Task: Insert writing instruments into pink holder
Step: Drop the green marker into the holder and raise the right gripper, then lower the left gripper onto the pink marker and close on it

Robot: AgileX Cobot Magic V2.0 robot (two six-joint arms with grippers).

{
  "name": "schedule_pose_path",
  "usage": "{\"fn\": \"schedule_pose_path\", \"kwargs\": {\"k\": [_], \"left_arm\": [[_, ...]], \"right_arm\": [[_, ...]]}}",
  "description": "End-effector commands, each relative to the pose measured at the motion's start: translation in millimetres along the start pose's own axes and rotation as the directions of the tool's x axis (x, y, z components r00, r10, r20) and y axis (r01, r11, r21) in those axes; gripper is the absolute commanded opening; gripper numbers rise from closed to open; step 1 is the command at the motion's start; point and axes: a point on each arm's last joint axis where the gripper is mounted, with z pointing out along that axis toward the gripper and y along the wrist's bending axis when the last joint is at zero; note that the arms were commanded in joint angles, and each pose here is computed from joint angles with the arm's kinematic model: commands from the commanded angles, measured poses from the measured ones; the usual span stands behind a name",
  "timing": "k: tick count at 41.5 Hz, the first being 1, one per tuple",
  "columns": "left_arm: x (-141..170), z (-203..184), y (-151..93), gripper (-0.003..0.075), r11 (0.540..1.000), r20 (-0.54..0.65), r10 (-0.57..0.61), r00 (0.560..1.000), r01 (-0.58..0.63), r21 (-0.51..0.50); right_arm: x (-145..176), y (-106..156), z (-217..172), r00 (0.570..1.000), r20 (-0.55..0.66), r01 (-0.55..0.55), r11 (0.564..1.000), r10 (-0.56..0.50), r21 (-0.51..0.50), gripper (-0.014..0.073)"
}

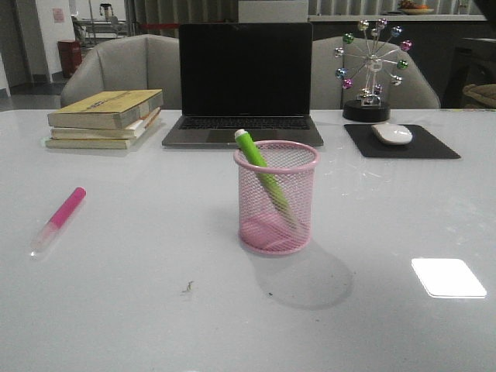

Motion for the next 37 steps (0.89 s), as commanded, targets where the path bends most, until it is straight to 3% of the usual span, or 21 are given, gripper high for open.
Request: {"fn": "schedule_pose_path", "kwargs": {"k": [1, 25, 31, 37], "left_arm": [[-17, -5, -1, 0.0580, 1.000, 0.107, -0.004, 0.994, 0.003, 0.007], [-23, -6, -1, 0.0580, 1.000, 0.169, -0.005, 0.986, 0.005, 0.002], [-28, 11, 7, 0.0580, 0.999, 0.000, -0.002, 1.000, 0.002, -0.050], [-41, 41, 31, 0.0580, 0.988, -0.210, -0.035, 0.977, 0.003, -0.152]], "right_arm": [[-4, -2, -15, 0.999, 0.050, 0.013, 1.000, -0.013, 0.012, 0.0506], [2, -2, -22, 1.000, 0.029, 0.010, 1.000, -0.010, 0.011, 0.0506], [2, -2, -22, 1.000, 0.029, 0.010, 1.000, -0.010, 0.011, 0.0506], [2, -2, -22, 1.000, 0.029, 0.010, 1.000, -0.010, 0.011, 0.0506]]}}
